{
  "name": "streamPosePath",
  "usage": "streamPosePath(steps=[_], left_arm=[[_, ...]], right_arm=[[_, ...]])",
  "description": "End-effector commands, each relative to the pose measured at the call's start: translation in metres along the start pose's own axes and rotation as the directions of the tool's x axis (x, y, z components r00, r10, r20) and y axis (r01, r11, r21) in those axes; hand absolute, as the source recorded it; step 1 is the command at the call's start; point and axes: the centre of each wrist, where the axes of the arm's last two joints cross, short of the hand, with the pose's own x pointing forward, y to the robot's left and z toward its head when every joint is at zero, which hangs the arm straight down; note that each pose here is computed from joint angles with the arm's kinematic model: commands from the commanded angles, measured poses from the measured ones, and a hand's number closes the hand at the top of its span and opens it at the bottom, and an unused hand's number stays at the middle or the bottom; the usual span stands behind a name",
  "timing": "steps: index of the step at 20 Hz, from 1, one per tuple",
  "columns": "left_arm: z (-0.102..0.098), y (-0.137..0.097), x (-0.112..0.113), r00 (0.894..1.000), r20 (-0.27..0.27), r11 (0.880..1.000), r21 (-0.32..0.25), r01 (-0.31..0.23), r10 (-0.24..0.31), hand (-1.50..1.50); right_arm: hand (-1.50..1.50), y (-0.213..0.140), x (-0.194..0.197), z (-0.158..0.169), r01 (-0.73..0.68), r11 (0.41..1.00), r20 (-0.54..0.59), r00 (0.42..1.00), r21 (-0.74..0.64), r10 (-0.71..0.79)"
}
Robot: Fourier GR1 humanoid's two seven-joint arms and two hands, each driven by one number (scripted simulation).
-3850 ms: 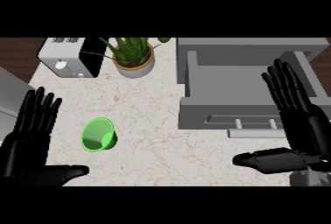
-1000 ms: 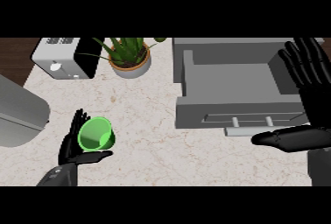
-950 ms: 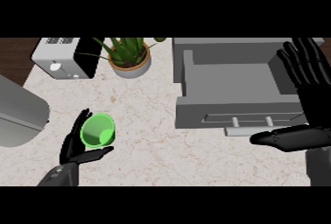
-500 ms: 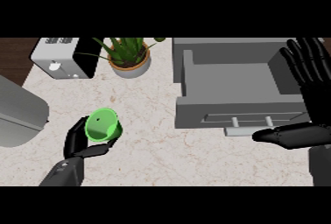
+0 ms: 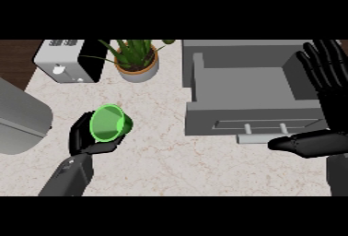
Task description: Pick up the cup, place it into the drawer and close the drawer
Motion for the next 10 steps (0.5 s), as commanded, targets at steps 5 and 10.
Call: streamPosePath(steps=[5,10], left_arm=[[-0.064,-0.027,0.025,0.984,0.137,0.983,-0.162,-0.090,0.113,1.50],[-0.099,-0.091,0.052,0.972,0.179,0.960,-0.258,-0.105,0.154,1.50]], right_arm=[[-1.50,-0.003,0.004,-0.006,0.000,1.000,-0.010,1.000,-0.010,0.000],[-1.50,-0.006,0.002,0.002,-0.024,0.999,-0.009,1.000,-0.035,0.024]])
